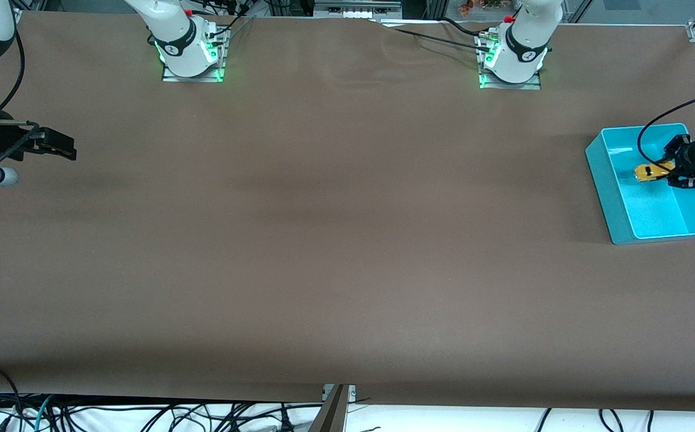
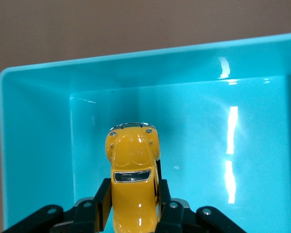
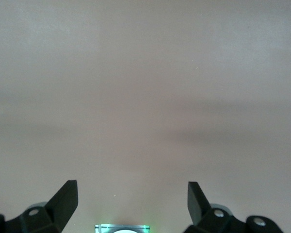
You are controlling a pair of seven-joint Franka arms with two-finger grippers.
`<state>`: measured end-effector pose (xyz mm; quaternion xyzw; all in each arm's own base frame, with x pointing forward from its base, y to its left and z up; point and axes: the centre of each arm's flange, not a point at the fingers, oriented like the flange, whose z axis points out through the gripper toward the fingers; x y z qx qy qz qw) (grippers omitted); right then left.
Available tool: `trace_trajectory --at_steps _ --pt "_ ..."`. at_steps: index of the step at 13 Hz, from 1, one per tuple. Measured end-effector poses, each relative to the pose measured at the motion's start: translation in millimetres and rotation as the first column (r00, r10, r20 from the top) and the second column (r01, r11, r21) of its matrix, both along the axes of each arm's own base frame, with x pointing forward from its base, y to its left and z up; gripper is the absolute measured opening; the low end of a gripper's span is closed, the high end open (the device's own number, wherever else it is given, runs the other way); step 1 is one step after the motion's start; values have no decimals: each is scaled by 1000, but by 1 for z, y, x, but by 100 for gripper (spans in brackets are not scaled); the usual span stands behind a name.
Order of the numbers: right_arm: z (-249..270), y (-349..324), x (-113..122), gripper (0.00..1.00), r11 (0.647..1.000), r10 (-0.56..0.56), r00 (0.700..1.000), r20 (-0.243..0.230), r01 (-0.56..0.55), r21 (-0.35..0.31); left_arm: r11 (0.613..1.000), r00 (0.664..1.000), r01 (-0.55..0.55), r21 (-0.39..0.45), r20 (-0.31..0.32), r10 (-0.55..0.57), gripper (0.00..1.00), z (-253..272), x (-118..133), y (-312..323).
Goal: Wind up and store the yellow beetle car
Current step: 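Lift the car into the turquoise bin and open the left gripper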
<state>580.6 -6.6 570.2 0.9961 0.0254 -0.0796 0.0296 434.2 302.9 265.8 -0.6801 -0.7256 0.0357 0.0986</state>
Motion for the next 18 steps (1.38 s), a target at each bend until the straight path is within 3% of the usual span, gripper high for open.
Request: trace_trajectory --at_steps 8,14,18 --pt "0 0 0 100 1000 0 1000 0 0 0 999 998 -35 -11 52 35 42 -34 -60 -14" --pt "0 0 0 100 1000 0 1000 0 0 0 1000 997 -25 -5 78 25 42 -37 -59 -18" --pt "0 0 0 100 1000 0 1000 0 0 0 1000 994 -16 0 108 16 80 -46 -57 -20"
